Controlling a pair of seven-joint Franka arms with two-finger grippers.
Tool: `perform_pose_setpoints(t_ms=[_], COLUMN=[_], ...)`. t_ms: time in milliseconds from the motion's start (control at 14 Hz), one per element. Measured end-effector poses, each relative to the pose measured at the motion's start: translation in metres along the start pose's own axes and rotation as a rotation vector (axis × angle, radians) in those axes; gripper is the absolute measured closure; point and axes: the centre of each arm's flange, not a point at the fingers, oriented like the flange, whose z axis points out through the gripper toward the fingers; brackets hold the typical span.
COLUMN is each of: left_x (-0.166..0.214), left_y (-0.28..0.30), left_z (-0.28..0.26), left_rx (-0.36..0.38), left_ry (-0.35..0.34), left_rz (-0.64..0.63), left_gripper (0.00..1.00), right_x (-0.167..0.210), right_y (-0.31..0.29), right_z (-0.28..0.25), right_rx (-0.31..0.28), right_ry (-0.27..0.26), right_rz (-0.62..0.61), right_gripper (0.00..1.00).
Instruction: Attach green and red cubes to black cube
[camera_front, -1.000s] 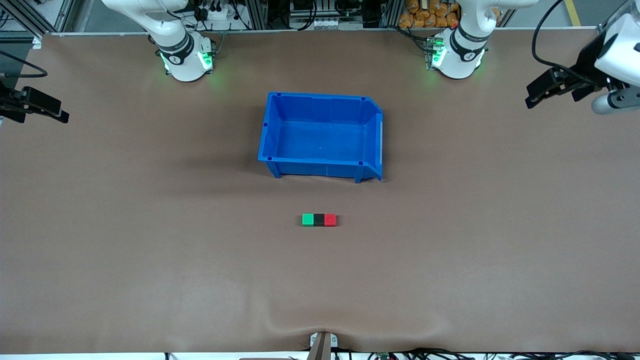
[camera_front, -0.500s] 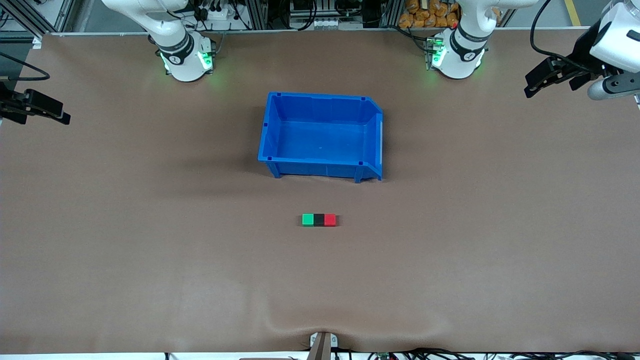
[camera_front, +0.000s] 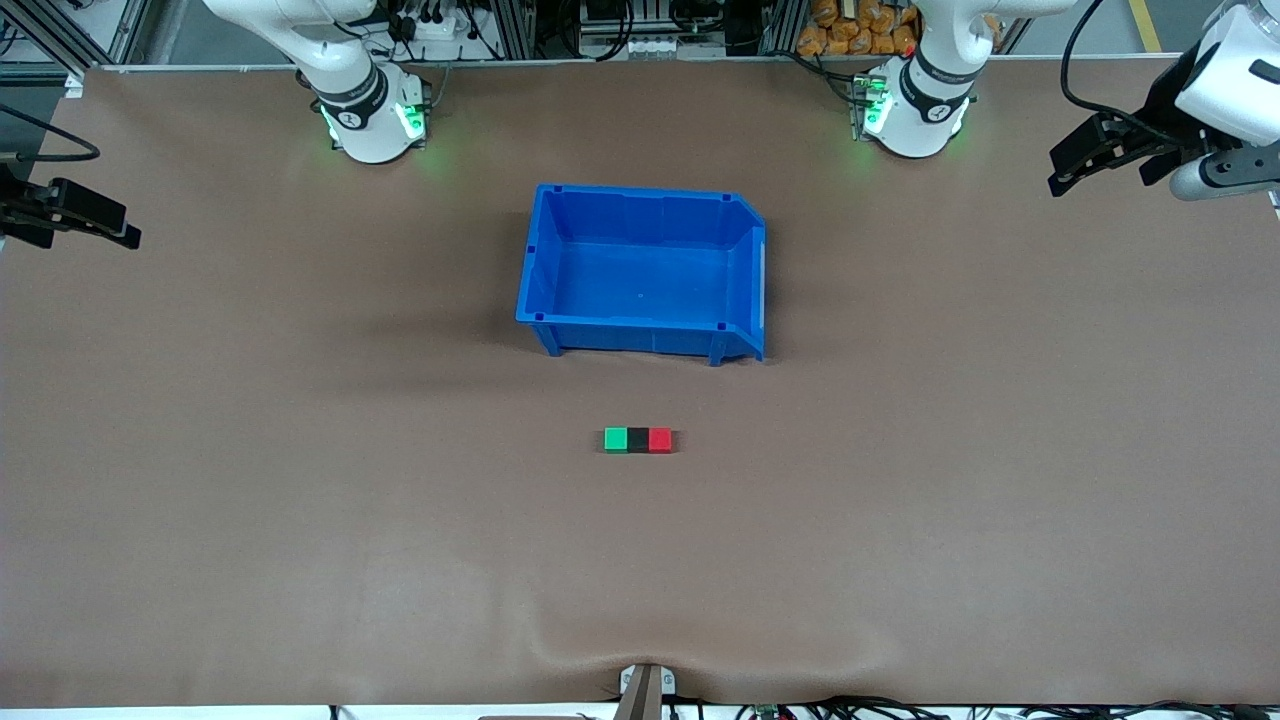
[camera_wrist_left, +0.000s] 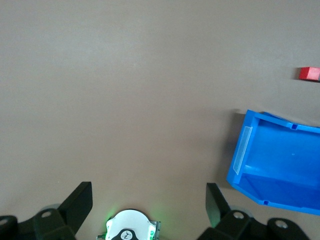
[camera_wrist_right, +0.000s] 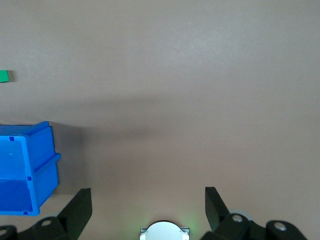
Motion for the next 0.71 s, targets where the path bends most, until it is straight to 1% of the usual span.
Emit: perform_pose_setpoints(t_ms=[214, 714], left_x=[0.005, 0.018], left_y=[-0.015, -0.016], left_z=[-0.003, -0.006], left_rx=[-0.005, -0.01], left_ry=[0.015, 0.027], left_rz=[-0.011, -0.016], left_gripper=[0.0, 0.0], right_x=[0.0, 0.0], right_y=[0.0, -0.001], right_z=[0.0, 0.0], right_rx=[0.0, 0.0], right_ry=[-0.001, -0.003], right_rz=[0.0, -0.001], right_gripper=[0.0, 0.0])
